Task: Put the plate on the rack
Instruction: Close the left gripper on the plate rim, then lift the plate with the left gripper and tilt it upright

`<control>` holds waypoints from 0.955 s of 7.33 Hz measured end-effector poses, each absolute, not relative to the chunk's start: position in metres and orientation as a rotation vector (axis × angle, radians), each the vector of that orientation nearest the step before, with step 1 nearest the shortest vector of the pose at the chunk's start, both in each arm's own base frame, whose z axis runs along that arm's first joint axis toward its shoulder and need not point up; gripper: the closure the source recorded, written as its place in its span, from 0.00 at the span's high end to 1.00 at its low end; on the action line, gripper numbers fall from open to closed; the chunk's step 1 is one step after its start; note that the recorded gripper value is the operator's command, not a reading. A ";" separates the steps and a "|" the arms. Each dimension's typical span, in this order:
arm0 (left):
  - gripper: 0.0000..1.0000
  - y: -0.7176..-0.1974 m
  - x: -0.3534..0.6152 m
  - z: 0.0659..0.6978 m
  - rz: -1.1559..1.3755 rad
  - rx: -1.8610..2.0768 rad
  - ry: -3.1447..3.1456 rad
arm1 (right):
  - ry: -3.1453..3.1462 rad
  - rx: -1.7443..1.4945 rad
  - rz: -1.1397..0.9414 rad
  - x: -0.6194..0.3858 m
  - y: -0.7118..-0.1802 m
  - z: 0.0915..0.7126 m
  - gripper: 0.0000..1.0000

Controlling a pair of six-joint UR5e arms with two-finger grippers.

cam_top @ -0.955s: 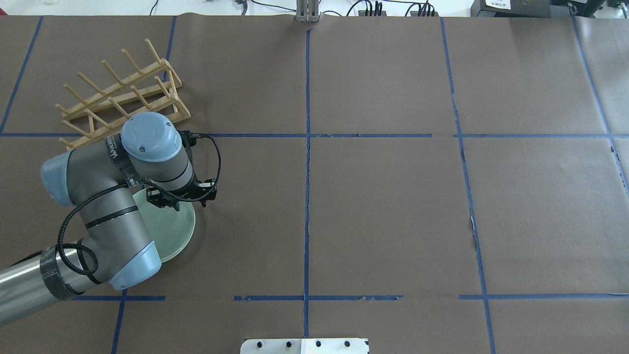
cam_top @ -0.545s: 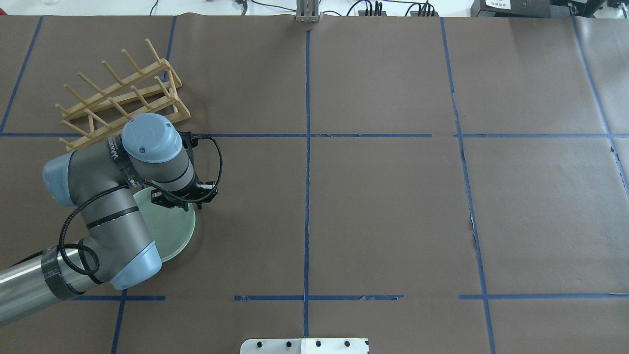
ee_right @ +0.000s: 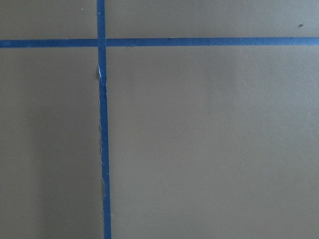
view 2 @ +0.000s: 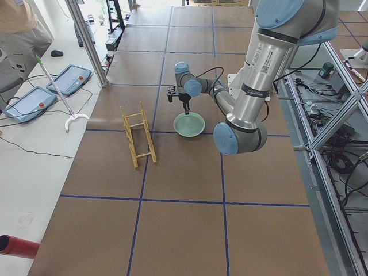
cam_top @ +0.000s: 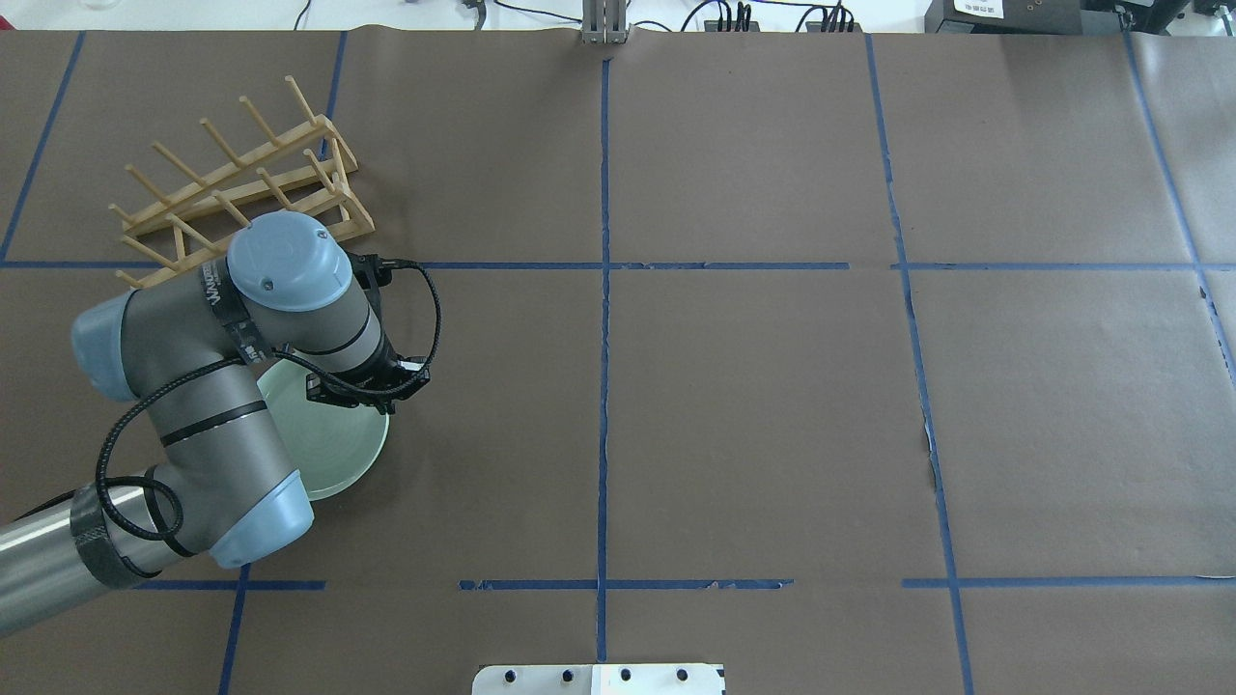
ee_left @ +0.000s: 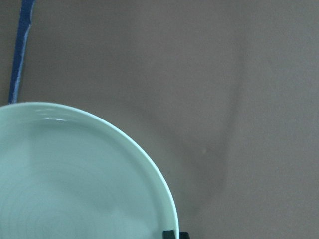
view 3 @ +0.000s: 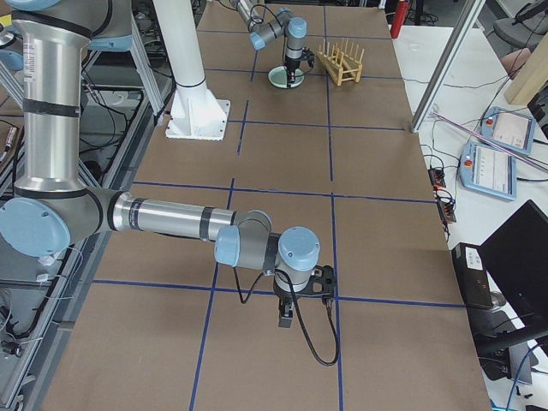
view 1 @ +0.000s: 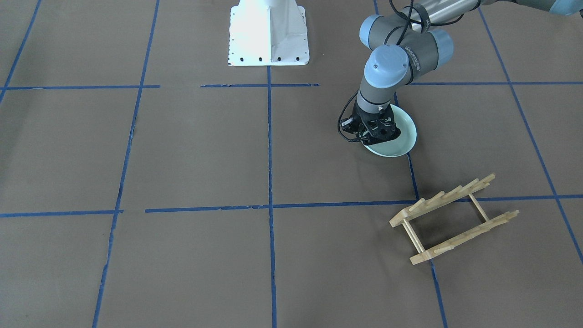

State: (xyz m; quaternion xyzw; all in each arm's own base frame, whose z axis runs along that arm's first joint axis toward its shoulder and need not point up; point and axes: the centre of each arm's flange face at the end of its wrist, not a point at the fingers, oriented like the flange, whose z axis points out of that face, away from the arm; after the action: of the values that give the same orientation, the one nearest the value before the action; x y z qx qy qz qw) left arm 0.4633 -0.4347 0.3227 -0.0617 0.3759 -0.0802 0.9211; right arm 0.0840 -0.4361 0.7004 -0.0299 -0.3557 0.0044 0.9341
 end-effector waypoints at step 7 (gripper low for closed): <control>0.00 -0.602 0.144 0.224 -0.435 0.243 1.219 | -0.728 -0.062 0.009 0.084 -0.436 0.700 1.00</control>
State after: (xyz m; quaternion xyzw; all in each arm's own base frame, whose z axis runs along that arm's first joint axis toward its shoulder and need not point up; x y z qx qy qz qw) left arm 0.1444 -0.6022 0.2243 0.1130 0.5662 -0.2024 0.7910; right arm 0.0840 -0.4360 0.7004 -0.0302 -0.3557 0.0045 0.9341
